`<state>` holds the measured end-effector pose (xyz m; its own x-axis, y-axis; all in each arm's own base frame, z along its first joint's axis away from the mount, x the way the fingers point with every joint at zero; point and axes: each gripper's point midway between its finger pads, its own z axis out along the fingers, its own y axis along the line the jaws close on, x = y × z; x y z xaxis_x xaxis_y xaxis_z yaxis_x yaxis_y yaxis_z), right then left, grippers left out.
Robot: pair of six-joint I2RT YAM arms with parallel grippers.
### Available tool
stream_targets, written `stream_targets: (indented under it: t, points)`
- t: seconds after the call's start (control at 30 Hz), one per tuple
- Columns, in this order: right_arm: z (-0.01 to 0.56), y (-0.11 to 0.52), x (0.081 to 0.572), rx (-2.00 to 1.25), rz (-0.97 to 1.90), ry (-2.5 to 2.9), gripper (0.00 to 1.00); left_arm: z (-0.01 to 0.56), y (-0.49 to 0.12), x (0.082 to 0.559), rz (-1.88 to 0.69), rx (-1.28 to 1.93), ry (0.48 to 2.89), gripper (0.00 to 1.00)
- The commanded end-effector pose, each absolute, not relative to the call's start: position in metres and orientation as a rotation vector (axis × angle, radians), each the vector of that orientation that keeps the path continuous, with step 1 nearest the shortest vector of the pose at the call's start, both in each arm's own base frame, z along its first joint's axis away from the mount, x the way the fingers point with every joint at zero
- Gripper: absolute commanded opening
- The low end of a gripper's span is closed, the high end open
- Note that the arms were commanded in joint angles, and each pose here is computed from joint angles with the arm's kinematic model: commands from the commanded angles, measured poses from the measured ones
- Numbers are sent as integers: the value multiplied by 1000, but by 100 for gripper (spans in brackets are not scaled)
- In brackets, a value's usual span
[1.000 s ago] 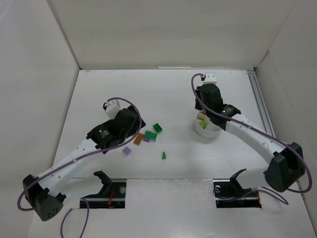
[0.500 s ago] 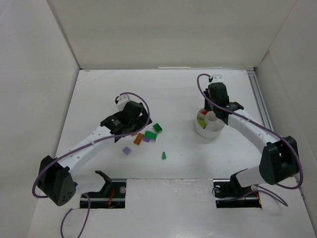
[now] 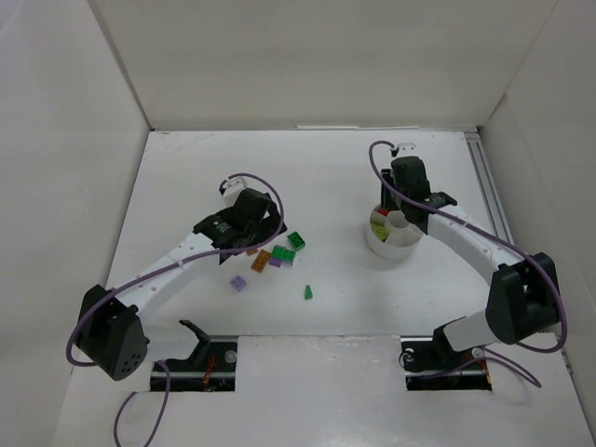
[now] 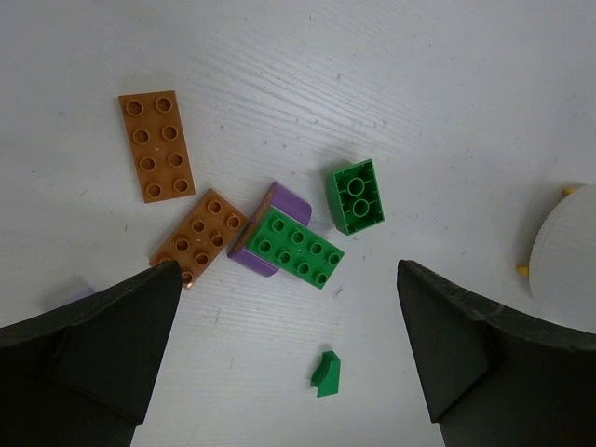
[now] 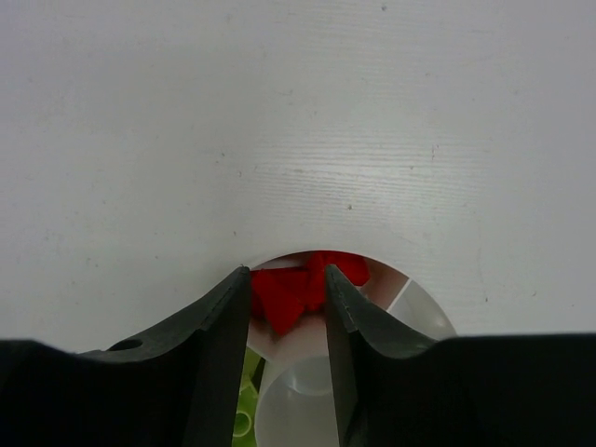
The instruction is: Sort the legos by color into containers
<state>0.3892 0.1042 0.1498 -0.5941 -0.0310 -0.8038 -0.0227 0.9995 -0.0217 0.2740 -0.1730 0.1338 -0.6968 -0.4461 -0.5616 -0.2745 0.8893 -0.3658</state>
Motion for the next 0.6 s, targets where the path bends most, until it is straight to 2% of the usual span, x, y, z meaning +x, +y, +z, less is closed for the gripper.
stream_targets:
  t: [0.0,0.07,0.1,0.2,0.33,0.43,0.57]
  points:
    - [161,109,393,-76,32,2173,43,143,-174,280,-353,-506,2351,100]
    - [178,119,393,-147,57,2115,44,139,-172,276,-345,-505,2359,100]
    - [182,124,391,-184,66,2103,49,142,-172,276,-358,-519,2349,100]
    - [196,146,380,-297,87,2051,50,128,-159,272,-329,-554,2373,100]
    - [205,171,360,-387,126,1993,59,112,-147,269,-319,-603,2413,100]
    - [204,211,336,-635,201,1895,67,107,-142,266,-314,-626,2413,100]
    - [187,264,300,-906,269,1833,70,93,-124,262,-282,-708,2409,100]
